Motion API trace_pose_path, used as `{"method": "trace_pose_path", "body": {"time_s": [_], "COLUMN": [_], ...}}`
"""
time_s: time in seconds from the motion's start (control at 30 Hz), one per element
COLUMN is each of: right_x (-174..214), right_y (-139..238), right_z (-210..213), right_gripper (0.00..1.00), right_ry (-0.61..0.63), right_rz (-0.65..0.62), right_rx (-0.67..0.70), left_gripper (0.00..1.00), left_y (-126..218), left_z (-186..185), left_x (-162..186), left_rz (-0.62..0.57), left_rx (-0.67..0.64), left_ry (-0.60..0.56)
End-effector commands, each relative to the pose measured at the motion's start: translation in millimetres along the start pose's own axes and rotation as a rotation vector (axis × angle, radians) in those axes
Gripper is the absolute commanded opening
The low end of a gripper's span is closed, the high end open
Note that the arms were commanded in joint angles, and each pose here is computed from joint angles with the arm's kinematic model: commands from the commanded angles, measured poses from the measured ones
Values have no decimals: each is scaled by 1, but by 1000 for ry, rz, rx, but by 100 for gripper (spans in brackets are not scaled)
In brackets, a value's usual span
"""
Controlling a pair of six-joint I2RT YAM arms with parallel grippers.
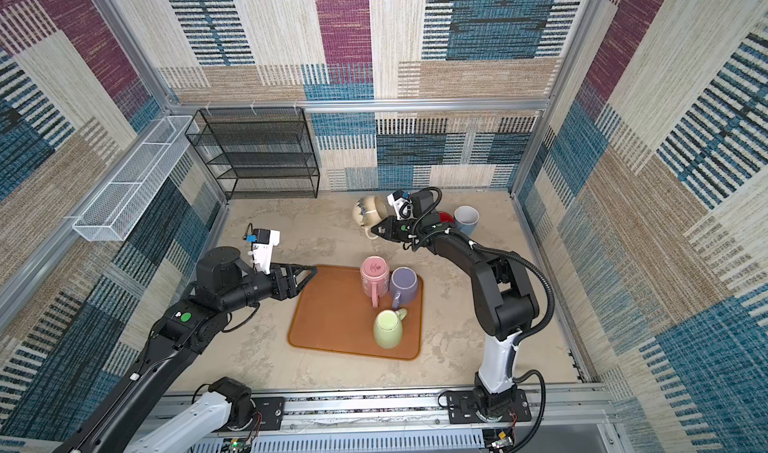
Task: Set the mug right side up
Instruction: 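Lower the cream mug opening-up beside the white mug with the right gripper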
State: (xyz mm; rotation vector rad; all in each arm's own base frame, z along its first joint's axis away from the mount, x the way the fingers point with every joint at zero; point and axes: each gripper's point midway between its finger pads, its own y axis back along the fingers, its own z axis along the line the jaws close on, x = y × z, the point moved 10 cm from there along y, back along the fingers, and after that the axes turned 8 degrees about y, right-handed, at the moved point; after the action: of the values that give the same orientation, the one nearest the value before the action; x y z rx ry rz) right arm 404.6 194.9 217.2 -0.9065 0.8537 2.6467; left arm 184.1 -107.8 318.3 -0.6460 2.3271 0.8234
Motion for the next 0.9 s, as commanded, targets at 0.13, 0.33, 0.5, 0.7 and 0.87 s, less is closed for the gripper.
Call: {"method": "trace_pose_path", "body": {"time_s": [0.13,0.33,0.5,0.7,0.87], "right_x": [-12,-11,-12,-11,-9], "right_y": [-7,-12,-13,-17,-22], "right_z": [-11,-22,-28,-26,-24], "right_gripper": [0,0,0,0,0], "right_ry": [85,91,112,163,210], "right_rz": [-24,2,14,50,88], "right_rx": [124,218,293,395,499], "left_gripper": [69,69,69,69,69], "left_y": [-3,-7,-9,-9,-9], "left_z": [11,16,19,20,21], "left_x": [10,13,14,14,15], "left_rz": [35,46,53,54,57], "left_rx": [-42,-51,-55,-61,-64], "left_ry": [-25,-19,-14,-12,-11]}}
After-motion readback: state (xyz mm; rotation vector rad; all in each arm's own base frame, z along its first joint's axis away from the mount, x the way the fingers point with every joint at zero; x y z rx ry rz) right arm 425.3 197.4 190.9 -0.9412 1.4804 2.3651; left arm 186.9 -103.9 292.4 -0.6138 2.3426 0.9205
